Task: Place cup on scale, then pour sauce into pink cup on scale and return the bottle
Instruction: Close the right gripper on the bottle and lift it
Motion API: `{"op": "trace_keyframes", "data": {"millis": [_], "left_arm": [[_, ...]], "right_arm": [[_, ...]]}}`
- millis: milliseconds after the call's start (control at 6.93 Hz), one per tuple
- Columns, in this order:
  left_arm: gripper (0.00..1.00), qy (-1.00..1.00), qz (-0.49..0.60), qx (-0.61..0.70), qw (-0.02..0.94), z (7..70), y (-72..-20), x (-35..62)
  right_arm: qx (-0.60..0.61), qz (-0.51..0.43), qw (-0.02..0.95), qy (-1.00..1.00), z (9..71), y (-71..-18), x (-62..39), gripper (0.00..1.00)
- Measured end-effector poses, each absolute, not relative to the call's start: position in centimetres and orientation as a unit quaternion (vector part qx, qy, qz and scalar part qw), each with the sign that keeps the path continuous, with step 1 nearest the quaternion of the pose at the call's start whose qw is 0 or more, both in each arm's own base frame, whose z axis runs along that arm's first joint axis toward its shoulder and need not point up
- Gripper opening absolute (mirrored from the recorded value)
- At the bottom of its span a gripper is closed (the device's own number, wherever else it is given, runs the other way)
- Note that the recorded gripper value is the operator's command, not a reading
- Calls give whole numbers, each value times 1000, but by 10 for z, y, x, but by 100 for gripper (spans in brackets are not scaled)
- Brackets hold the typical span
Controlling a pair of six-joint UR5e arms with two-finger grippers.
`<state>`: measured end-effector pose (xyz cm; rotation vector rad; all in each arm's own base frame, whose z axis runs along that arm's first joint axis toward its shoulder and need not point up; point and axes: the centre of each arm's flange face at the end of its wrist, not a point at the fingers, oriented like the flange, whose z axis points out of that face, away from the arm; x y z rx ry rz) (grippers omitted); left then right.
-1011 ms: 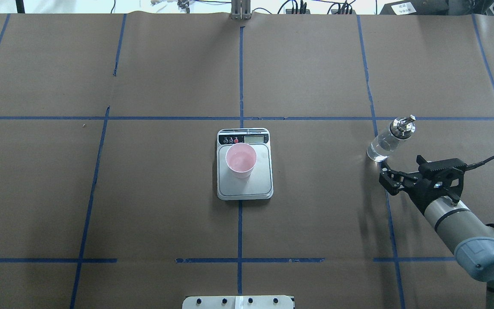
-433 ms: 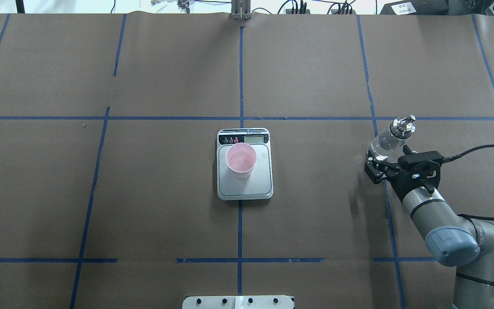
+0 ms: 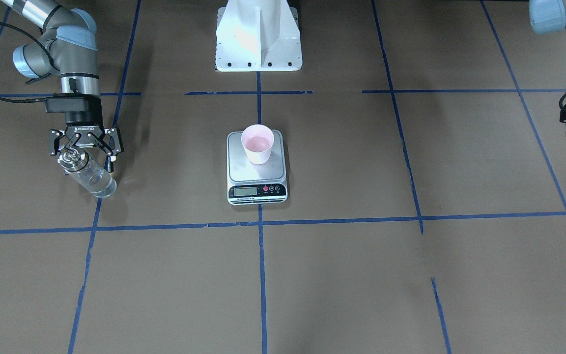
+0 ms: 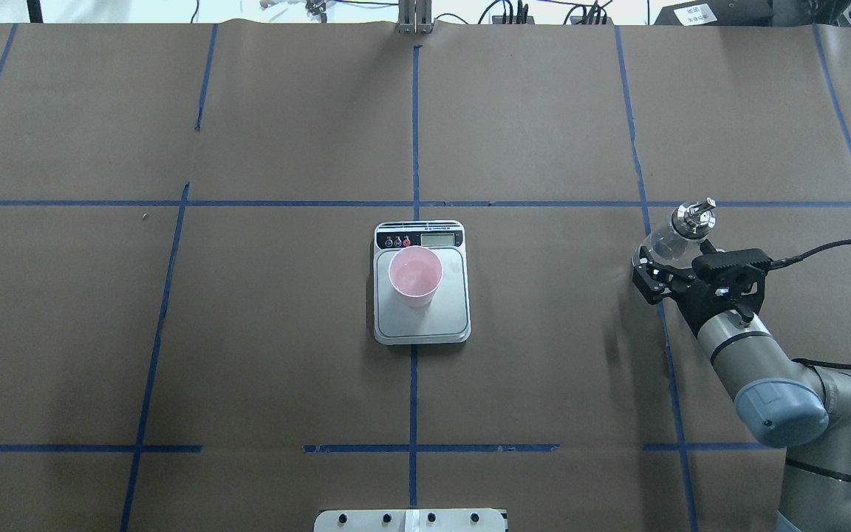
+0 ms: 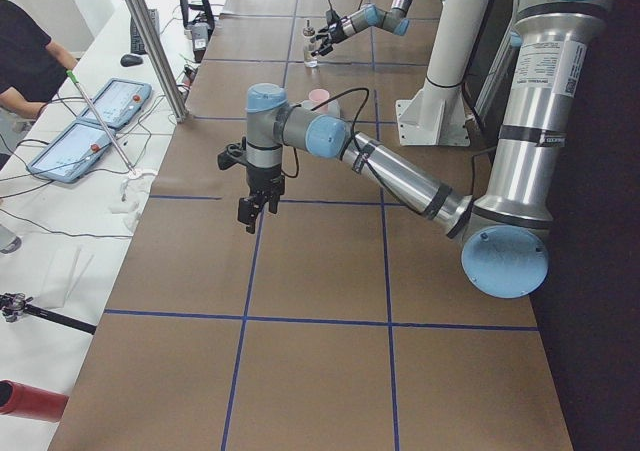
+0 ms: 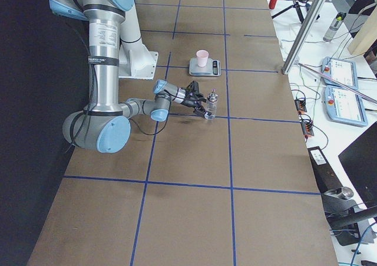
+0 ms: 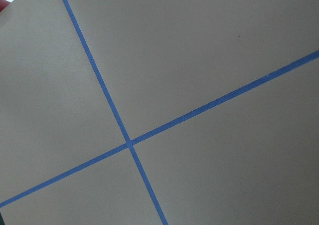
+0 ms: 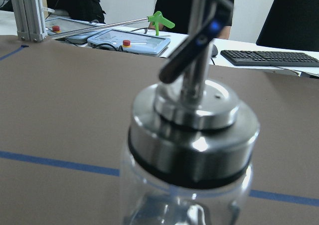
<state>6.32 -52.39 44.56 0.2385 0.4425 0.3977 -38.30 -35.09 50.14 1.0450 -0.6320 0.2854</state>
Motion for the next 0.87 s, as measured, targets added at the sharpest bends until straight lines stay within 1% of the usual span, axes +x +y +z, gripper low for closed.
{"op": "trace_keyframes", "data": {"millis": [866], "left_arm": [[100, 212, 193, 121, 951, 443, -526, 61]], "right_arm": [[493, 147, 801, -305, 495, -364, -390, 98]]}}
